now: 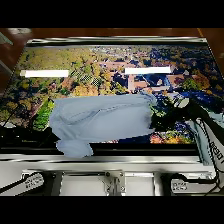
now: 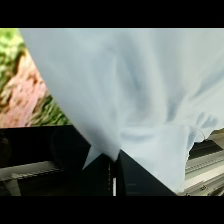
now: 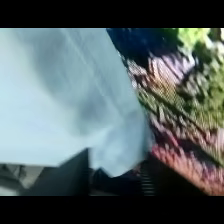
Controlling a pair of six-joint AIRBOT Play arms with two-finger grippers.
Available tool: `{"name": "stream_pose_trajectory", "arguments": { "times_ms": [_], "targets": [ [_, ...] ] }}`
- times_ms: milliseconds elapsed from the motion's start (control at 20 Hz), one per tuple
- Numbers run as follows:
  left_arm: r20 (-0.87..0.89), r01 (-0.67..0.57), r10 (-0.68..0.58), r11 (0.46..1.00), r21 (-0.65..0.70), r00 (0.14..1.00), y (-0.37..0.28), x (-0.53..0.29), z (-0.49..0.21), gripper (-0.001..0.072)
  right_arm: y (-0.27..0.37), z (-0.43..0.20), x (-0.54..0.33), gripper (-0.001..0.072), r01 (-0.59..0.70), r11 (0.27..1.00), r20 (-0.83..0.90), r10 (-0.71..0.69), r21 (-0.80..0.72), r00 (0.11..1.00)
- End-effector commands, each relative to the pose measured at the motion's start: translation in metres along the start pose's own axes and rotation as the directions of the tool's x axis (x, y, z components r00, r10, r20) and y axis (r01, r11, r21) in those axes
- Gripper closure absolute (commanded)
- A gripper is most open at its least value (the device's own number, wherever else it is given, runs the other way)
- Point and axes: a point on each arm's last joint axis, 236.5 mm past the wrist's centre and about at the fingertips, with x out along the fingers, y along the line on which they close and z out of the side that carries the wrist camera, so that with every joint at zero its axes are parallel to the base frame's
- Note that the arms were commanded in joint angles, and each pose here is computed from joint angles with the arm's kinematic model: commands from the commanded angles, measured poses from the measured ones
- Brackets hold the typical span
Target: Fold the shirts.
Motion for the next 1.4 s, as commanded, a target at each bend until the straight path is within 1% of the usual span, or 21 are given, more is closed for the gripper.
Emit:
{"name": "stream_pose_trajectory", "arguments": {
  "times_ms": [0,150,250,300,350,400,450,500,550,650,700,750,800,850,900,1000,1050,1100,1150,1250,1350],
  "targets": [
    [0.006,0.003,-0.003,1.000,0.007,1.000,-0.002,-0.002,0.002,0.0670,0.010,0.007,0.004,0.0634,-0.012,1.000,0.034,0.012,0.014,0.999],
    [0.082,-0.014,0.010,0.999,0.051,0.997,-0.012,-0.022,0.024,0.0671,0.031,0.012,-0.021,0.0637,-0.050,0.995,0.082,0.058,-0.092,0.995],
    [0.206,-0.037,0.012,0.993,0.116,0.978,-0.036,-0.059,0.052,0.0672,0.058,0.029,-0.065,0.0637,-0.064,0.979,0.203,0.103,-0.192,0.974],
    [0.292,-0.051,0.000,0.985,0.167,0.956,-0.057,-0.088,0.068,0.0672,0.077,0.040,-0.101,0.0637,-0.055,0.963,0.295,0.135,-0.265,0.946],
    [0.406,-0.080,-0.027,0.967,0.244,0.914,-0.087,-0.129,0.084,0.0672,0.098,0.047,-0.142,0.0637,-0.030,0.940,0.391,0.170,-0.341,0.905],
    [0.530,-0.124,-0.067,0.941,0.316,0.845,-0.122,-0.175,0.097,0.0672,0.121,0.052,-0.195,0.0637,0.022,0.909,0.507,0.211,-0.415,0.836],
    [0.667,-0.193,-0.128,0.902,0.385,0.734,-0.166,-0.236,0.102,0.0671,0.146,0.049,-0.255,0.0637,0.085,0.879,0.620,0.259,-0.468,0.741],
    [0.774,-0.271,-0.202,0.859,0.435,0.600,-0.212,-0.297,0.095,0.0671,0.167,0.037,-0.315,0.0637,0.159,0.855,0.720,0.299,-0.494,0.627],
    [0.852,-0.364,-0.289,0.809,0.462,0.437,-0.261,-0.363,0.070,0.0671,0.186,0.014,-0.381,0.0637,0.246,0.831,0.806,0.341,-0.499,0.484],
    [0.883,-0.531,-0.445,0.717,0.451,0.150,-0.341,-0.465,-0.014,0.0671,0.211,-0.052,-0.489,0.0637,0.363,0.815,0.891,0.399,-0.452,0.214],
    [0.864,-0.591,-0.500,0.682,0.430,0.052,-0.368,-0.495,-0.059,0.0672,0.215,-0.092,-0.533,0.0637,0.401,0.819,0.907,0.411,-0.411,0.091],
    [0.838,-0.632,-0.545,0.659,0.407,-0.028,-0.390,-0.518,-0.104,0.0671,0.216,-0.131,-0.568,0.0637,0.416,0.831,0.911,0.412,-0.368,-0.018],
    [0.815,-0.655,-0.571,0.652,0.382,-0.093,-0.402,-0.533,-0.141,0.0671,0.213,-0.165,-0.590,0.0637,0.426,0.840,0.908,0.409,-0.335,-0.093],
    [0.798,-0.669,-0.581,0.657,0.346,-0.157,-0.409,-0.545,-0.175,0.0671,0.209,-0.194,-0.602,0.0637,0.441,0.844,0.905,0.401,-0.305,-0.142],
    [0.790,-0.683,-0.577,0.664,0.305,-0.208,-0.410,-0.553,-0.200,0.0671,0.203,-0.220,-0.606,0.0637,0.454,0.845,0.906,0.391,-0.282,-0.165],
    [0.798,-0.725,-0.525,0.667,0.169,-0.297,-0.398,-0.563,-0.239,0.0671,0.185,-0.261,-0.598,0.0637,0.459,0.855,0.920,0.353,-0.243,-0.171],
    [0.816,-0.727,-0.484,0.677,0.118,-0.318,-0.387,-0.561,-0.251,0.0671,0.173,-0.276,-0.590,0.0637,0.446,0.867,0.933,0.322,-0.222,-0.160],
    [0.844,-0.706,-0.439,0.700,0.106,-0.309,-0.374,-0.553,-0.256,0.0671,0.163,-0.285,-0.581,0.0637,0.430,0.879,0.946,0.292,-0.206,-0.143],
    [0.878,-0.694,-0.388,0.714,0.094,-0.279,-0.361,-0.544,-0.253,0.0671,0.155,-0.292,-0.571,0.0637,0.418,0.886,0.956,0.271,-0.200,-0.115],
    [0.943,-0.694,-0.291,0.713,0.102,-0.160,-0.338,-0.516,-0.237,0.0671,0.145,-0.293,-0.551,0.0637,0.412,0.890,0.972,0.232,-0.196,-0.037],
    [0.976,-0.689,-0.213,0.714,0.119,-0.052,-0.319,-0.492,-0.220,0.0671,0.129,-0.286,-0.524,0.0637,0.412,0.893,0.984,0.161,-0.181,0.083]
  ]
}}
